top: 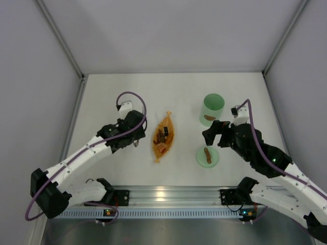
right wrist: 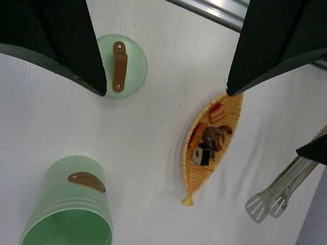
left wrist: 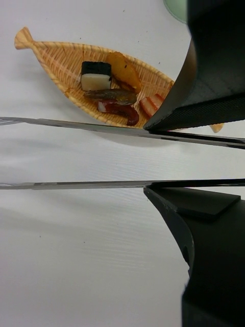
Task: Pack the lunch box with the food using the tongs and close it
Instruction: Pick up the clamp at the center of the board, then pick up the fake food from the plate.
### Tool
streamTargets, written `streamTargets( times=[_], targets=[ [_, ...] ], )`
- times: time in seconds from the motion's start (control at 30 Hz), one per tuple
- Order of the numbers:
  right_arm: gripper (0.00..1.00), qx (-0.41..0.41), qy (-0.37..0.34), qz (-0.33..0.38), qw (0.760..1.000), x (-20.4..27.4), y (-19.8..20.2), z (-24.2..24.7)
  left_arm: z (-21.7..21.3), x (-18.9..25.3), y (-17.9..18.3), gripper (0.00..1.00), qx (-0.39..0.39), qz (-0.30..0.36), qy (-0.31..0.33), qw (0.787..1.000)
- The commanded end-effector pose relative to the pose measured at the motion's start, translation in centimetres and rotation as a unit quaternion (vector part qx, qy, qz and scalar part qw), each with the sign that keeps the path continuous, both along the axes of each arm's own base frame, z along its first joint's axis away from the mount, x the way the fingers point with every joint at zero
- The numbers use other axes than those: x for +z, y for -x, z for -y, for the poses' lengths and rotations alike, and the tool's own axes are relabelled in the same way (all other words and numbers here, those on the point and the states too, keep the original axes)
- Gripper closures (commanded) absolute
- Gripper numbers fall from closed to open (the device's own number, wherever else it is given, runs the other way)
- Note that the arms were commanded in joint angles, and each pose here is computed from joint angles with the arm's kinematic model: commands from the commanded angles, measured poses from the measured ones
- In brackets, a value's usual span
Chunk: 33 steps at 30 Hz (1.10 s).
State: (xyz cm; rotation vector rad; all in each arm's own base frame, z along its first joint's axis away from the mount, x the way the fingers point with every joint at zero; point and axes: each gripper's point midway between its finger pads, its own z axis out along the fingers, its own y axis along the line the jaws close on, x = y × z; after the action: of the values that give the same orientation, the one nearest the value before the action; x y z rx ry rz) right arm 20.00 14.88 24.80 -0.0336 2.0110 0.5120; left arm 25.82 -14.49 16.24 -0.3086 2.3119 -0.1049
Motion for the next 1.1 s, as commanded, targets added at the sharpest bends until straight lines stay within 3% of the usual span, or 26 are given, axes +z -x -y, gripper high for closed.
streamTargets(
  times=[0.0, 0.73, 1.07],
  targets=[
    [0.01, -0.002, -0.013, 0.013, 1.0, 1.1, -0.1, -0.2, 0.4, 3.1, 0.4, 0.51, -0.01, 0.025, 0.016, 1.0],
    [0.01, -0.045, 0.012, 0.031, 0.998, 2.6, -0.4, 2.2, 7.9, 3.8, 5.6, 0.54, -0.14, 0.013, 0.034, 0.989],
    [0.01, -0.046, 0.012, 0.028, 0.998, 2.5, -0.1, 2.4, 8.5, 2.2, 6.6, 0.53, -0.13, -0.001, 0.004, 0.991]
  ],
)
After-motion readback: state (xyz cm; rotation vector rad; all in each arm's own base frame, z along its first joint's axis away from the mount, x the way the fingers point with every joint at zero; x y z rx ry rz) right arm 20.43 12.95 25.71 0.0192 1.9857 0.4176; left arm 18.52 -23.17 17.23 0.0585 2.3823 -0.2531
